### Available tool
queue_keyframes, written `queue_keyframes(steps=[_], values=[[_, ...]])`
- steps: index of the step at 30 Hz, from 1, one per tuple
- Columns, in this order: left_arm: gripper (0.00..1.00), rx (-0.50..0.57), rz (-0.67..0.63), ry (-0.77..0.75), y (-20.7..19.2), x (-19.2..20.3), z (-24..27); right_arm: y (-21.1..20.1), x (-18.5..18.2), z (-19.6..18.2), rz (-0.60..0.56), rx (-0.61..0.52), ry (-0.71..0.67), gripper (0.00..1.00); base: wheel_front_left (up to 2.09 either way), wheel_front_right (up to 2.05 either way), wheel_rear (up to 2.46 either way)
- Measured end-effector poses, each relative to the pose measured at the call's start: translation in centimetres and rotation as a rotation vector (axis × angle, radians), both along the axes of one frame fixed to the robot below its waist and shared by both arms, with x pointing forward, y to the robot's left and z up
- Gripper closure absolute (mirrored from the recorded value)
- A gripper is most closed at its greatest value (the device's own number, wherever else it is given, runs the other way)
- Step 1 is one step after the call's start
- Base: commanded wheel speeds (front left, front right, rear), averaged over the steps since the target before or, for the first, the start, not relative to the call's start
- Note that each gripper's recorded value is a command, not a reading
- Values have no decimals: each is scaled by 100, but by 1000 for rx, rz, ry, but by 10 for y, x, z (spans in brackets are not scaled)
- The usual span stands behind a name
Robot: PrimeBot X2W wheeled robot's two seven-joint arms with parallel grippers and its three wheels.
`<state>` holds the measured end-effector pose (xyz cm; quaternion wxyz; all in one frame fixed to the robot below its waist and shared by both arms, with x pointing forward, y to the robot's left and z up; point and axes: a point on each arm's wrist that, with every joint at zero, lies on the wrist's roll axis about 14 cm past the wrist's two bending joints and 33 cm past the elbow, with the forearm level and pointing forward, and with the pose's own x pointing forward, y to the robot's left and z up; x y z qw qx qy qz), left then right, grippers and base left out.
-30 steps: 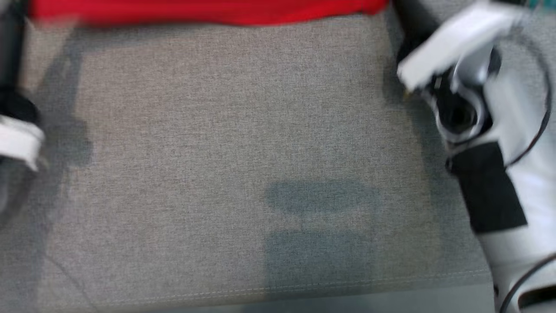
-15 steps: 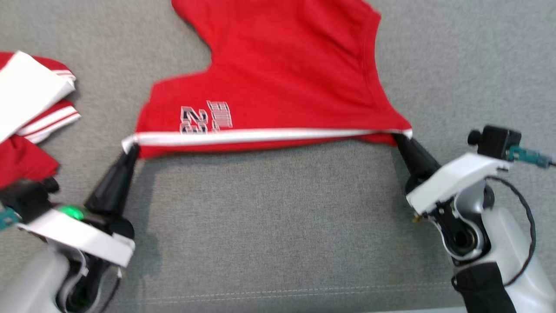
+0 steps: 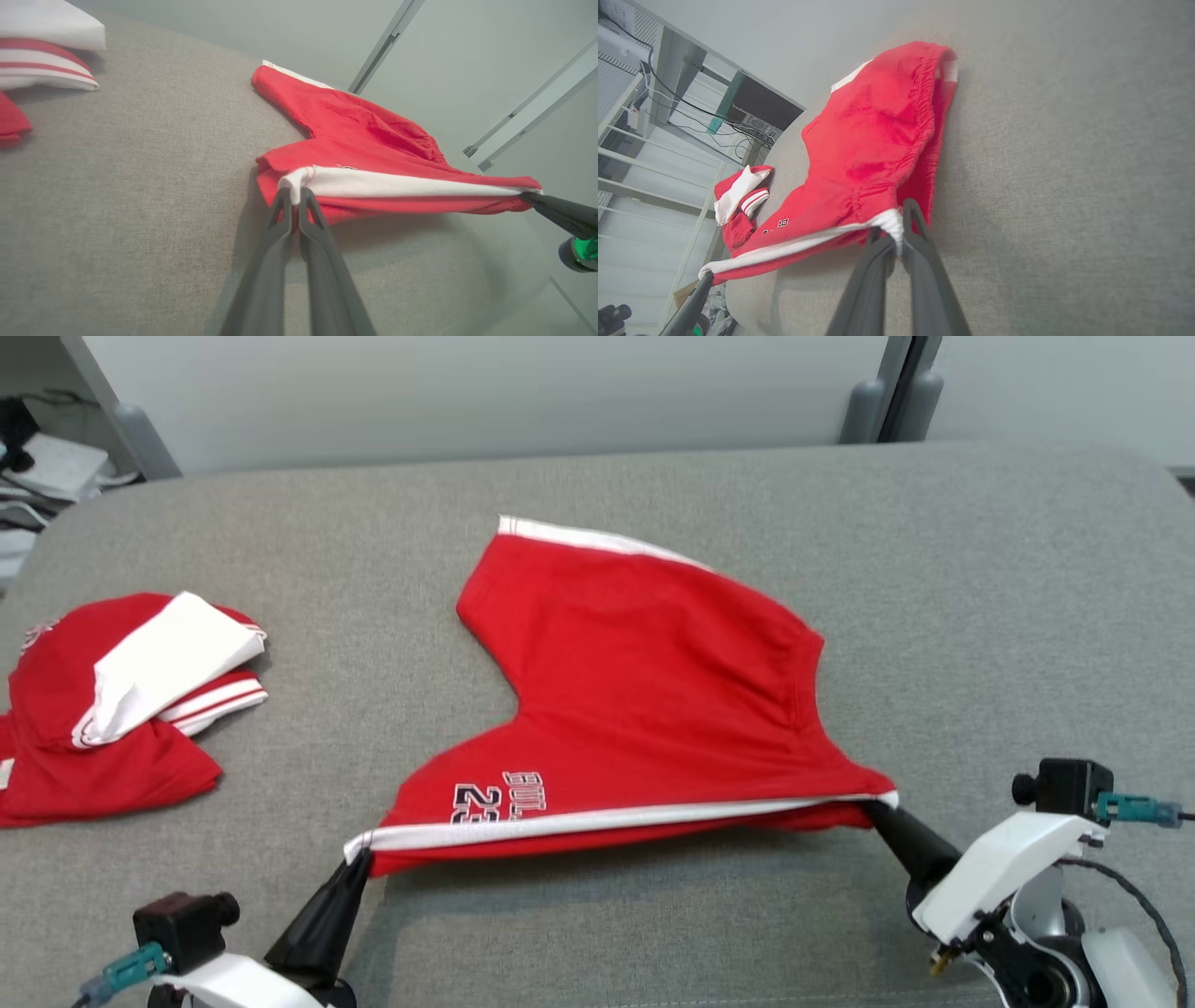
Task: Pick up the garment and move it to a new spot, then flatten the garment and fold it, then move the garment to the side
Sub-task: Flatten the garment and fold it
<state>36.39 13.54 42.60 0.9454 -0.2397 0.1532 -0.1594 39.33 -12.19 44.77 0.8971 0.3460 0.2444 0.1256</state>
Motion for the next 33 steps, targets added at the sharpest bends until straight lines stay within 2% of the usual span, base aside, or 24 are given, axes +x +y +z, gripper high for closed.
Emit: queue_keyframes(steps=[5,7,9,10,11,15,18,20,21,22,24,25,26,27,29,32,33], values=[[100,17,-34,26,-3,-23,-7,8,-25,7,73,30,22,100,0,0,0],[100,53,-94,60,-4,-35,-16,18,-33,7,129,37,44,100,0,0,0],[100,58,-128,121,1,-43,-25,30,-39,7,191,40,70,100,0,0,0],[100,89,-214,210,2,-47,-32,45,-44,2,273,28,118,100,0,0,0],[100,89,-214,210,2,-47,-32,45,-44,2,273,28,118,100,0,0,0],[100,112,-373,317,4,-17,-13,76,-48,-11,437,14,245,100,0,0,0],[100,32,-438,541,10,5,-8,66,-6,-13,438,-65,244,100,0,0,0],[100,-7,-416,586,22,38,-1,59,50,1,368,-73,138,100,0,0,0],[100,11,-382,504,29,70,12,53,88,20,284,-57,22,100,0,0,0],[100,20,-311,338,37,116,39,49,125,44,214,-39,-99,100,0,0,0],[100,-18,-176,-103,46,198,131,35,194,107,53,-47,-381,100,0,0,0],[100,-48,-125,-317,49,223,182,36,219,136,34,-57,-479,100,0,0,0],[100,-81,-102,-447,49,236,214,37,237,162,5,-66,-576,100,0,0,0],[100,-71,-91,-534,50,242,230,39,251,181,-7,-83,-644,100,0,0,0],[100,-56,-82,-585,50,248,226,40,269,194,-31,-101,-700,100,0,0,0],[100,-41,-92,-582,44,251,211,40,280,170,-21,-161,-628,100,0,0,0],[100,-45,-99,-555,41,253,198,34,285,144,-25,-181,-559,100,0,0,0]])
